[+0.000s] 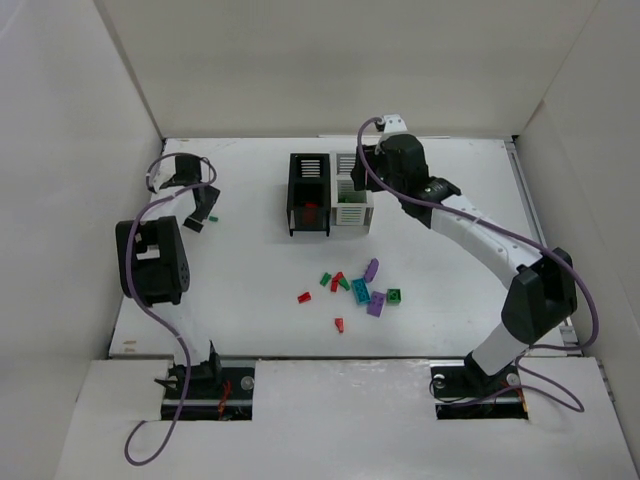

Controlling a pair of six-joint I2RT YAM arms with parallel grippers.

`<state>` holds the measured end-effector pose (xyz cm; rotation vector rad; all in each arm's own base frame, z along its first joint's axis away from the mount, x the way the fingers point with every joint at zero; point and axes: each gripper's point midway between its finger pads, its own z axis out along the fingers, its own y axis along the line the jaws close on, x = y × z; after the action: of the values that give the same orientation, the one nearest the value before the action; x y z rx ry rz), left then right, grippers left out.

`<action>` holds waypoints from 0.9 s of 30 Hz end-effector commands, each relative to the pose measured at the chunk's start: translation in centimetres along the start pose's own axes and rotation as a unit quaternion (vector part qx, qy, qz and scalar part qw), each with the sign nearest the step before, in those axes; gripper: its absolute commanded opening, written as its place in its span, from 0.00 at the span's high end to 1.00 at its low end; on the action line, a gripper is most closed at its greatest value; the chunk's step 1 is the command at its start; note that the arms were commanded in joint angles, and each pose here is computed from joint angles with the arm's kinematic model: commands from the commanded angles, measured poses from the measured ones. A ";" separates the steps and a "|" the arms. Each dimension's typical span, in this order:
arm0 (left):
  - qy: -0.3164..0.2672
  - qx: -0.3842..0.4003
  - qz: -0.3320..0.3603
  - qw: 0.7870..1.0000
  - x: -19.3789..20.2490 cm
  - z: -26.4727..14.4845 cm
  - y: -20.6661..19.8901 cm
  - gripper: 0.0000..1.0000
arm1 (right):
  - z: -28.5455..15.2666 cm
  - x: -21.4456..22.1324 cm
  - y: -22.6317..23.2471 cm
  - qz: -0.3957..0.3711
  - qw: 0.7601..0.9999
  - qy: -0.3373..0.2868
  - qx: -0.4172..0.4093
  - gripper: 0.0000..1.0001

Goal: Sort the legos into containers by color

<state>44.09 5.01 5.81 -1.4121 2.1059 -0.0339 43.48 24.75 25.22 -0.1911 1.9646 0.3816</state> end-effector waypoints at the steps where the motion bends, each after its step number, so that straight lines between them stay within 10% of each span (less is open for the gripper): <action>1: -0.003 -0.004 -0.016 1.000 -1.3 0.6 -1.2 0.33 | -0.5 -1.7 -0.2 0.017 0.999 -0.027 -0.004 0.35; 27: 0.055 -0.158 0.053 0.984 2.5 4.5 2.1 0.56 | 1.0 -1.2 -3.3 0.042 0.999 -0.017 0.018 0.36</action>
<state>47.49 5.49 2.81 -1.4749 2.2193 0.1182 44.83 22.44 24.28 -0.1149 1.9916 0.3841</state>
